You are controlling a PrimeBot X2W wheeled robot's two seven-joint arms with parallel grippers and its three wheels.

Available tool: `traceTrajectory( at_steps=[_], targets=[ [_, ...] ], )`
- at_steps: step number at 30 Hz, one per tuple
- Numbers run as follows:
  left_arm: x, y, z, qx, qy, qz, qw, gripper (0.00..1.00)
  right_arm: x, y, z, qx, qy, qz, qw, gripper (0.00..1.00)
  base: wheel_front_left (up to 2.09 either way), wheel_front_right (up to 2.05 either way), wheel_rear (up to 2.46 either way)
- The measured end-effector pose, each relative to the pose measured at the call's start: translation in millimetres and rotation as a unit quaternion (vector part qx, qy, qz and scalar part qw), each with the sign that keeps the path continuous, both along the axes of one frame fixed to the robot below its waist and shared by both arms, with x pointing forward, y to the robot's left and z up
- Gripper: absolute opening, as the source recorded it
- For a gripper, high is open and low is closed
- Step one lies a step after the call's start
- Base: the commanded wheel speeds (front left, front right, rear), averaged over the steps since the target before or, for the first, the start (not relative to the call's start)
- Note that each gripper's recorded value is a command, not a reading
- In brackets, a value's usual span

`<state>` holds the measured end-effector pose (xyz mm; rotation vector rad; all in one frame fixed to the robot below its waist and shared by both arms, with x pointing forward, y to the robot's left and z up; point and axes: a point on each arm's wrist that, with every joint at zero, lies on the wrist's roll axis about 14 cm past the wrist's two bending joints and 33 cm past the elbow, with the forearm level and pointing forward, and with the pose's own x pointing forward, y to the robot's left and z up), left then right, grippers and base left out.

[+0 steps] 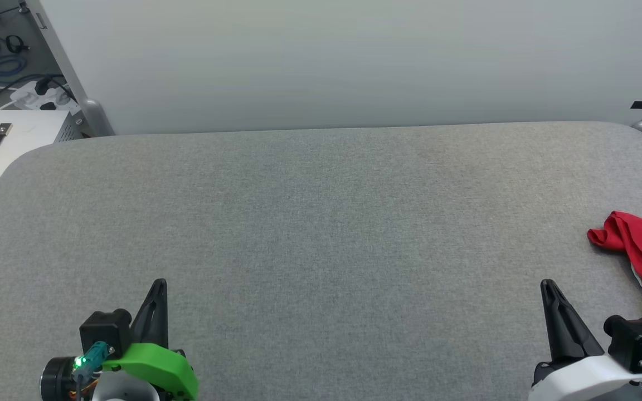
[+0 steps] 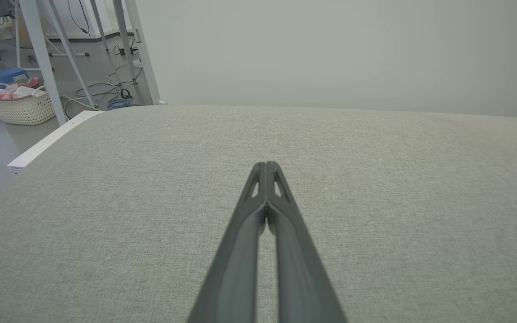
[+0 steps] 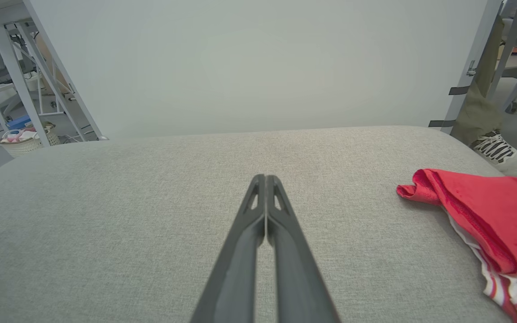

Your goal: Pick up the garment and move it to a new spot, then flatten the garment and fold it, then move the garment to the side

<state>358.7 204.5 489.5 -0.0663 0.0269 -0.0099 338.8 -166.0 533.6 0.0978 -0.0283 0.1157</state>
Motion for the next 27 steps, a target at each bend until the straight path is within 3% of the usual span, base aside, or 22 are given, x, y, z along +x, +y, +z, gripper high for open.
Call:
traceTrajectory(
  at_steps=[27],
  targets=[
    [5.3,-10.3,10.1,0.011,-0.007,-0.004,1.0,0.0,6.9,1.2,-3.1,-0.015,0.004,0.001,1.0,0.0,0.0,0.0,0.0]
  ],
)
